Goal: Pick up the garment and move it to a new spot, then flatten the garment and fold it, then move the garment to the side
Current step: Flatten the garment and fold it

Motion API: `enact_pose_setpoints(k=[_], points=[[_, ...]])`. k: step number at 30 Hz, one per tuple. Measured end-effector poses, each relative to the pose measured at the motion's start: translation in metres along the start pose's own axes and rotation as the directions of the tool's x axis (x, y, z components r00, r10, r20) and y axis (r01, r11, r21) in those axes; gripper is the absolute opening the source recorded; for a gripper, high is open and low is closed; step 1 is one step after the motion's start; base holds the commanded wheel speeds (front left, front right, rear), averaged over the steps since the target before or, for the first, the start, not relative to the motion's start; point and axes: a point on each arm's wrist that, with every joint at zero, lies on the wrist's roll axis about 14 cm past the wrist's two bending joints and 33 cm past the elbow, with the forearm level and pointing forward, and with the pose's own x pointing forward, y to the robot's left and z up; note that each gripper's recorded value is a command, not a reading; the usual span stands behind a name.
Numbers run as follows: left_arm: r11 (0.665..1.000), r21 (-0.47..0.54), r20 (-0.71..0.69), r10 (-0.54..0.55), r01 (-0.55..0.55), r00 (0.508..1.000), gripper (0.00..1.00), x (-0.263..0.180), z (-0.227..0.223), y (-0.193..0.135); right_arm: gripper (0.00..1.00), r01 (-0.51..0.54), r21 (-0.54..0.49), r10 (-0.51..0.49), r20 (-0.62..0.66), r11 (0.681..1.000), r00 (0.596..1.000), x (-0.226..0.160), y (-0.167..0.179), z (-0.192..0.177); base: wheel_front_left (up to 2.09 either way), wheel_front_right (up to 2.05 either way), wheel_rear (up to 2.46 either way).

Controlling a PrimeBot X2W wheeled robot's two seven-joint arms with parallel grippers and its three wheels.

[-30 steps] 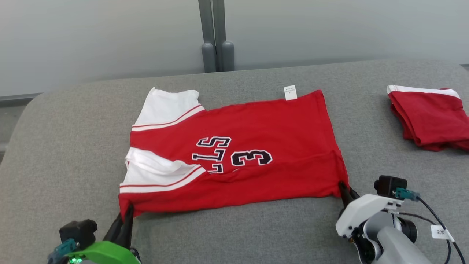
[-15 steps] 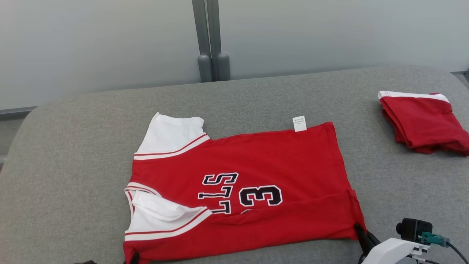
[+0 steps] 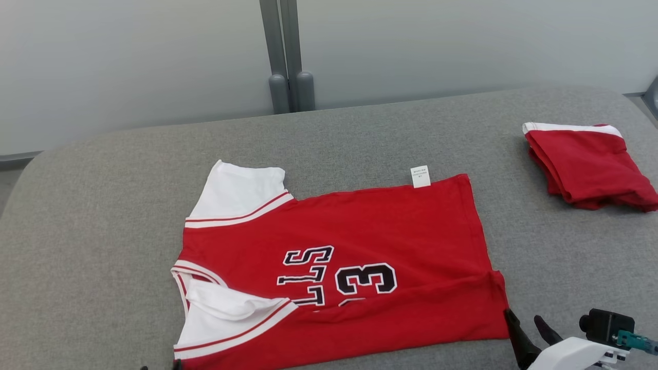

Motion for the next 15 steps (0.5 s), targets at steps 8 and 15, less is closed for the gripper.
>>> enact_pose_setpoints(k=[8,15], points=[[0.989,0.143,0.118,-0.046,0.029,0.992,1.00,0.033,0.074,0.002,1.00,-0.018,-0.055,0.024,0.109,0.998,0.994,0.006,0.007,0.044,0.00,0.00,0.00],[0.962,0.264,0.155,-0.114,0.070,0.981,1.00,0.096,0.147,-0.027,1.00,-0.100,-0.142,0.120,0.135,0.985,0.984,0.035,0.039,0.076,0.00,0.00,0.00]])
